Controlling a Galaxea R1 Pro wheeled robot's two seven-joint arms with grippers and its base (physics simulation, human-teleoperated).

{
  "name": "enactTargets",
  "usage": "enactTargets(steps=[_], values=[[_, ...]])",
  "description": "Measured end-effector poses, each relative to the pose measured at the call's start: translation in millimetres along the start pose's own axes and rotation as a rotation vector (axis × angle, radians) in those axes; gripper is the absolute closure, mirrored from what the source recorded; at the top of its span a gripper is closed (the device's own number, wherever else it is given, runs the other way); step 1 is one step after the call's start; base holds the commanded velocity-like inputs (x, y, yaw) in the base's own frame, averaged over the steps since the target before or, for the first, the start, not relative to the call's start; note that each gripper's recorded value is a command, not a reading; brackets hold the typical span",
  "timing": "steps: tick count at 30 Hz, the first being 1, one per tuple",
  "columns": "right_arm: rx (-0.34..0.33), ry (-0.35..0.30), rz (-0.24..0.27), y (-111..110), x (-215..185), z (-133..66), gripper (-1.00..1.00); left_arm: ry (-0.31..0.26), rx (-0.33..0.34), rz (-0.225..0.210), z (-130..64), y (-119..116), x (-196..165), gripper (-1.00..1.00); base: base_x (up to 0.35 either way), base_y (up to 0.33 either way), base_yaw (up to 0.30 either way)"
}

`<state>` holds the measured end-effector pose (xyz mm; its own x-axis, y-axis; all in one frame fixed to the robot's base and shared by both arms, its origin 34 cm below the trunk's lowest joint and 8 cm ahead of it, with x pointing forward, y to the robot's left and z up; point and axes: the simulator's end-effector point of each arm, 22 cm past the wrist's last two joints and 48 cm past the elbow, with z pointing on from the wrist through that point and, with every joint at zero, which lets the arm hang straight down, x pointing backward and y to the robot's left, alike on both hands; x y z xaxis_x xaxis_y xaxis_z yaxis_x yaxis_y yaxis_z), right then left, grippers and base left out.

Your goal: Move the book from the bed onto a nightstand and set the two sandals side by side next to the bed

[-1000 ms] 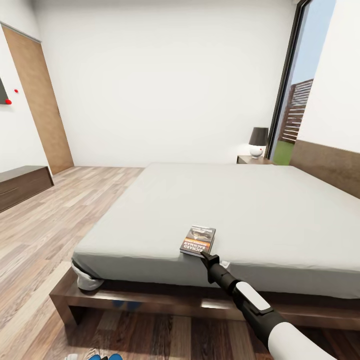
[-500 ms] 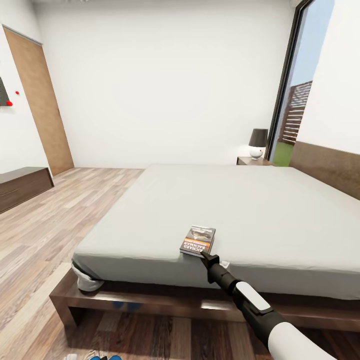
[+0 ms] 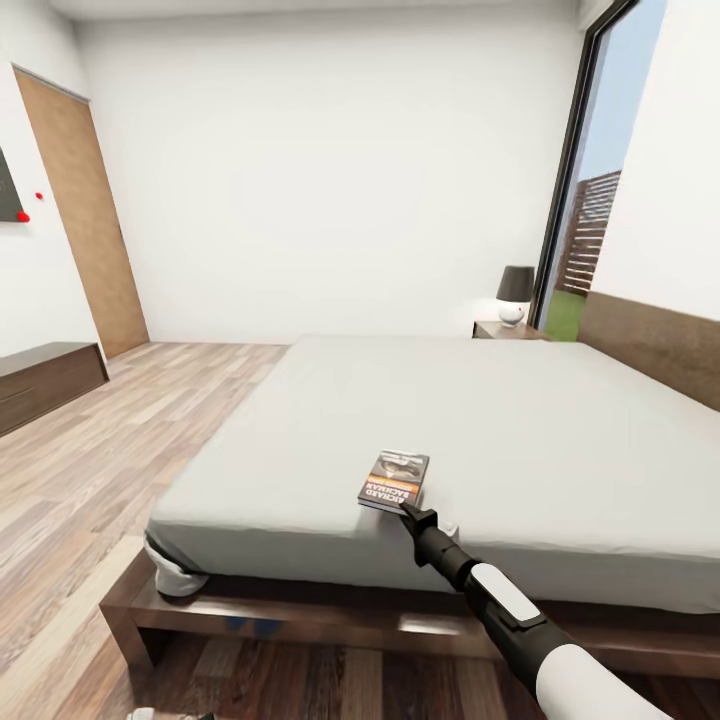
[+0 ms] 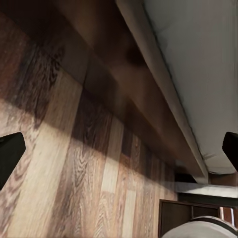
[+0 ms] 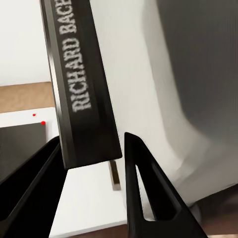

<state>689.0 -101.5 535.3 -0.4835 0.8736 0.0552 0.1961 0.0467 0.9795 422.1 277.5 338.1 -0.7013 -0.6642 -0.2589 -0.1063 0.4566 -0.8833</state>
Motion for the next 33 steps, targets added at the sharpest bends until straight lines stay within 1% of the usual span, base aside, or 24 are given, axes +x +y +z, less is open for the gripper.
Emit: enactTargets(steps=[33], values=[[-0.003, 0.021, -0.015, 76.5, 2.4, 1.9, 1.0, -0.001, -0.005, 0.003, -18.1, -64.8, -33.2, -1.0, 0.0, 0.0, 0.0]])
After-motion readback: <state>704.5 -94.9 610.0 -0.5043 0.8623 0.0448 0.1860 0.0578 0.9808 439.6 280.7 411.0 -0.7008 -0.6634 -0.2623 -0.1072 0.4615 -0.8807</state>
